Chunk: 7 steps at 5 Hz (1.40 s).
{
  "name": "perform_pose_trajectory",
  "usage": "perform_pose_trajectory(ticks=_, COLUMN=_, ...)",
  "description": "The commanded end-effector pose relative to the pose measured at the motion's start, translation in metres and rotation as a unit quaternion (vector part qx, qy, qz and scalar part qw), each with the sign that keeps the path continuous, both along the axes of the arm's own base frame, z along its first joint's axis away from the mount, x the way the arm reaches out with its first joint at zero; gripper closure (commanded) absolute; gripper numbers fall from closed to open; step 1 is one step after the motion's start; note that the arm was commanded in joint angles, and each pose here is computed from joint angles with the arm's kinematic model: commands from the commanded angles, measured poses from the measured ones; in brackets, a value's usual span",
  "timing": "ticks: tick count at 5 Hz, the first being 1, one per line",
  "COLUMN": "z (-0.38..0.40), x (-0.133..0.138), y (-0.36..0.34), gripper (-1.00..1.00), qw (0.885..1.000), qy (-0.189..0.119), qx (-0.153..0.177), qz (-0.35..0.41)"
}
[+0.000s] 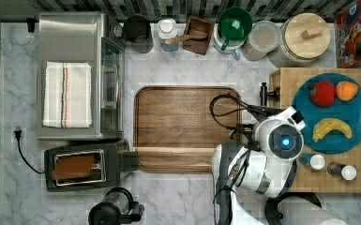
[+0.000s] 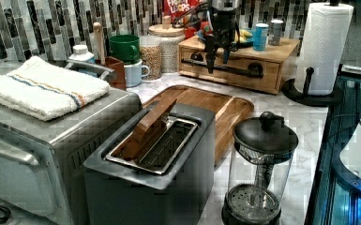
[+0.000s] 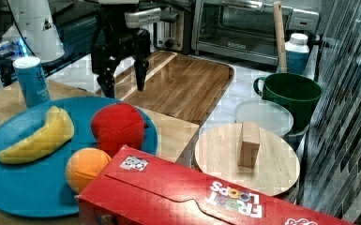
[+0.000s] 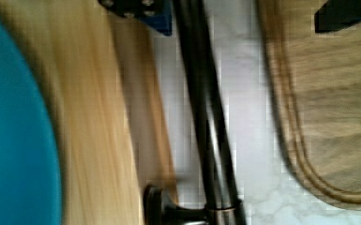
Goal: Open the drawer.
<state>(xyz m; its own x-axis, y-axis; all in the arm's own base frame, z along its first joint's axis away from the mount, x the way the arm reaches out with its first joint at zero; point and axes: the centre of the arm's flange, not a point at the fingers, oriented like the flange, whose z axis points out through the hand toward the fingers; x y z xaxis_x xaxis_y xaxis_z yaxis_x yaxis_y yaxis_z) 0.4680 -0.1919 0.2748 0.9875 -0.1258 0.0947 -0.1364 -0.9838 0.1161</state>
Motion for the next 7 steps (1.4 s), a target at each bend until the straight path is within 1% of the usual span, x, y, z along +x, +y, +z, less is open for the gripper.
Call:
perform_pose_trajectory(ticks=1, z=0.003, x=0.010, y=-0.001, gripper=-1.00, qw=1.000, qy=-0.003, qx=0.013, qz=-0.006)
perform_pose_trajectory(ticks=3, z=-0.020, x=0.030, y=0.041, gripper=-1.00, qw=0.999, qy=-0.027, qx=0.024, qz=-0.028)
perform_pose_trajectory(ticks=4, z=-0.035, x=0.036, y=0.068, gripper=-1.00, qw=0.999, qy=-0.035, qx=0.028, qz=-0.031)
perform_pose_trajectory(ticks=5, z=-0.036, x=0.035, y=0.111, gripper=-1.00, qw=0.998, qy=-0.032, qx=0.031, qz=-0.042)
perform_pose_trajectory(ticks=6, z=-0.034, x=0.032, y=0.144, gripper=-1.00, qw=0.998, qy=-0.022, qx=0.038, qz=-0.034)
perform_pose_trajectory(ticks=7, z=-0.047, x=0.029, y=0.172, gripper=-1.00, qw=0.999, qy=-0.029, qx=0.037, qz=-0.009)
